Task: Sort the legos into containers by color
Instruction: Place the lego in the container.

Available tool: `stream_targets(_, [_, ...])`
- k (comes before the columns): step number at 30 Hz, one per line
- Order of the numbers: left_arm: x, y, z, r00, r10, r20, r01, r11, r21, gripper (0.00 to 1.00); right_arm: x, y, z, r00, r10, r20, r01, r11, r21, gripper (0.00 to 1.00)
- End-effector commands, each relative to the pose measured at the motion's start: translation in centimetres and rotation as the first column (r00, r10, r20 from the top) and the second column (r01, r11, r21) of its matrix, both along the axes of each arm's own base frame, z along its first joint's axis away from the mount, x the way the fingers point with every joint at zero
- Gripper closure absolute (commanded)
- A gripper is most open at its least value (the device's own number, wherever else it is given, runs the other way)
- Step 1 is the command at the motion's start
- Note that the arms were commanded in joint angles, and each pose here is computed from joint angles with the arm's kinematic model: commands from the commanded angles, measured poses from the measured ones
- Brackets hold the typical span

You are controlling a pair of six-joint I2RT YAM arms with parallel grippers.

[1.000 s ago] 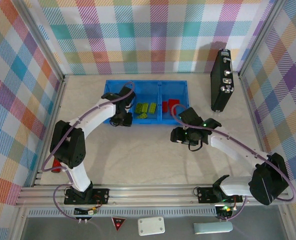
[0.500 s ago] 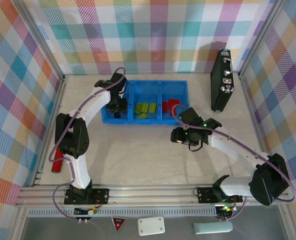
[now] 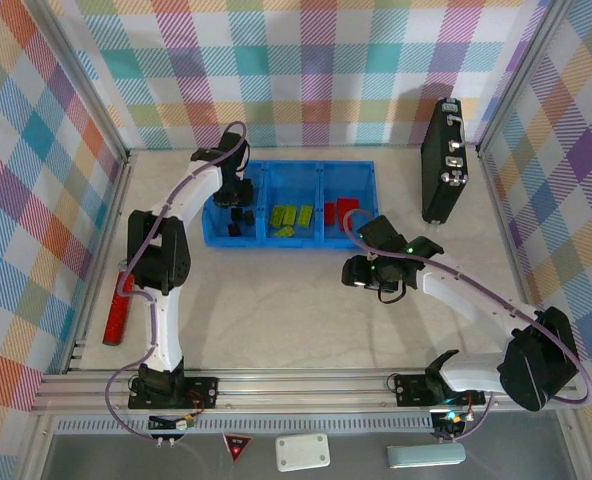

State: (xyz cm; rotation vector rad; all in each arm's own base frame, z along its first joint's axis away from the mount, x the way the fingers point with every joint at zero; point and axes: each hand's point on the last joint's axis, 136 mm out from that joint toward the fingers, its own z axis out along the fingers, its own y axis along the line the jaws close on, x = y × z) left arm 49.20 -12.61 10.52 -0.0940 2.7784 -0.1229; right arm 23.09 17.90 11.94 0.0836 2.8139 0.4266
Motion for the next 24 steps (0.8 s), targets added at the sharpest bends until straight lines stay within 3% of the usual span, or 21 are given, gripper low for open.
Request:
stream_targets(1, [2.6, 0.3, 0.3, 0.998, 0.036, 0.059, -0.035, 0.999, -0.025, 0.67, -0.1, -0.6, -0.1, 1.000, -0.014, -0.011, 0.014, 1.000, -0.024, 0.37])
stream_targets(10, [5.9, 0.6, -1.9, 0.992, 0.058, 0.116, -0.056, 0.998, -0.018, 0.67, -0.3, -0.7, -0.1, 1.000, -0.017, -0.020, 0.016, 0.999, -0.028, 0.36])
stream_targets(18, [6.9, 0.9, -3.6, 0.990, 0.065, 0.124, -0.066, 0.998, 0.003, 0.64, -0.7, -1.1, -0.1, 1.000, -0.023, -0.017, 0.023, 0.999, -0.030, 0.36])
stream_targets(24, [6.9, 0.8, -2.8, 0.989, 0.060, 0.136, -0.060, 0.998, -0.003, 0.54, -0.5, -1.1, 0.3, 1.000, -0.024, 0.001, 0.024, 0.999, -0.027, 0.36])
